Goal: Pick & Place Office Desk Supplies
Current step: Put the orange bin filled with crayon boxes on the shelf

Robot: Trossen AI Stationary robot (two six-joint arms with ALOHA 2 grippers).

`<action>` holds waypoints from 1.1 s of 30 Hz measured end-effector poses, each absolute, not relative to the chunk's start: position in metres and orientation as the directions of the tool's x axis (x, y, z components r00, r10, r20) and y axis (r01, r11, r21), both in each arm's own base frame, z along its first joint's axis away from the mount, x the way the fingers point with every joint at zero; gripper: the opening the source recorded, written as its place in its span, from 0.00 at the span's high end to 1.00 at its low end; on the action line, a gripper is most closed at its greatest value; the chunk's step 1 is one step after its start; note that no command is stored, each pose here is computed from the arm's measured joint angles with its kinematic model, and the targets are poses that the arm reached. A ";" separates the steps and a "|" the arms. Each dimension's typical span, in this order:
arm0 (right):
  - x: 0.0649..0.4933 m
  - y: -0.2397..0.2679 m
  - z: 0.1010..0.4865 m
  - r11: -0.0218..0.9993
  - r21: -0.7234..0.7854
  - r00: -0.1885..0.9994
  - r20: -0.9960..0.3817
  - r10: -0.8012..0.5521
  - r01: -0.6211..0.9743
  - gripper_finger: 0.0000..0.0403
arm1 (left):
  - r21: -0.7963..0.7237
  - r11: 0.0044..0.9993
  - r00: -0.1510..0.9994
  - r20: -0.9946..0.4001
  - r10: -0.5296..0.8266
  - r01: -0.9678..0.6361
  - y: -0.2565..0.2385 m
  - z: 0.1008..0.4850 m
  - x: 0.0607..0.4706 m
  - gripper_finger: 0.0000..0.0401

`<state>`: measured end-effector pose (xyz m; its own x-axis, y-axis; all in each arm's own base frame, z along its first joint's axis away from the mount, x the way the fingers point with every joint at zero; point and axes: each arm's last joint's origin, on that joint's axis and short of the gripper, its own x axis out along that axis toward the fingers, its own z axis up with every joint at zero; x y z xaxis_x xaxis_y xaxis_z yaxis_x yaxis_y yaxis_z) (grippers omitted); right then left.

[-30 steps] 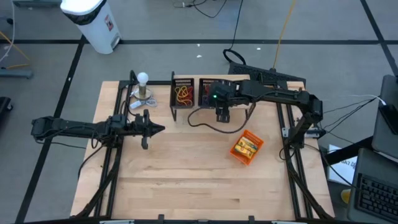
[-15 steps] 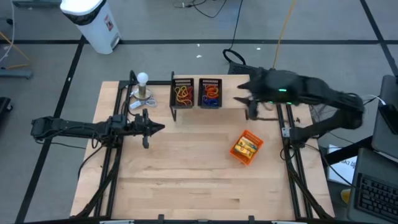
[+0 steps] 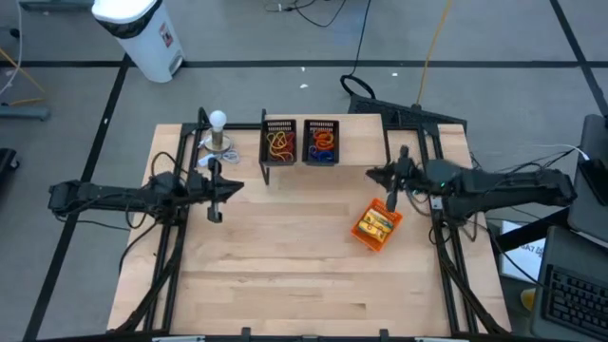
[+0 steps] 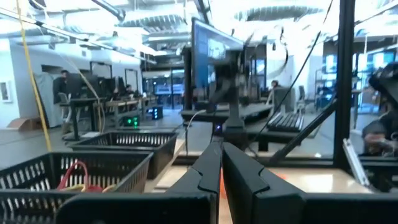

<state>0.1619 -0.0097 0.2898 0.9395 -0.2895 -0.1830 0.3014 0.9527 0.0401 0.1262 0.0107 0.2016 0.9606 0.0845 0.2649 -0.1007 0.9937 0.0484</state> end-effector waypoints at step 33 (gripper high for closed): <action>0.115 -0.003 0.195 0.964 0.106 0.937 0.230 -0.263 0.245 1.00 | 0.029 0.994 0.988 0.116 0.103 -0.107 0.024 0.198 0.117 0.95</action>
<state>0.1150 -0.0033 0.1947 0.9368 -0.2633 0.2304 0.2448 0.9638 0.1059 0.1170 0.0243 0.1976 0.9879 0.1026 0.1164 -0.1067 0.9939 0.0289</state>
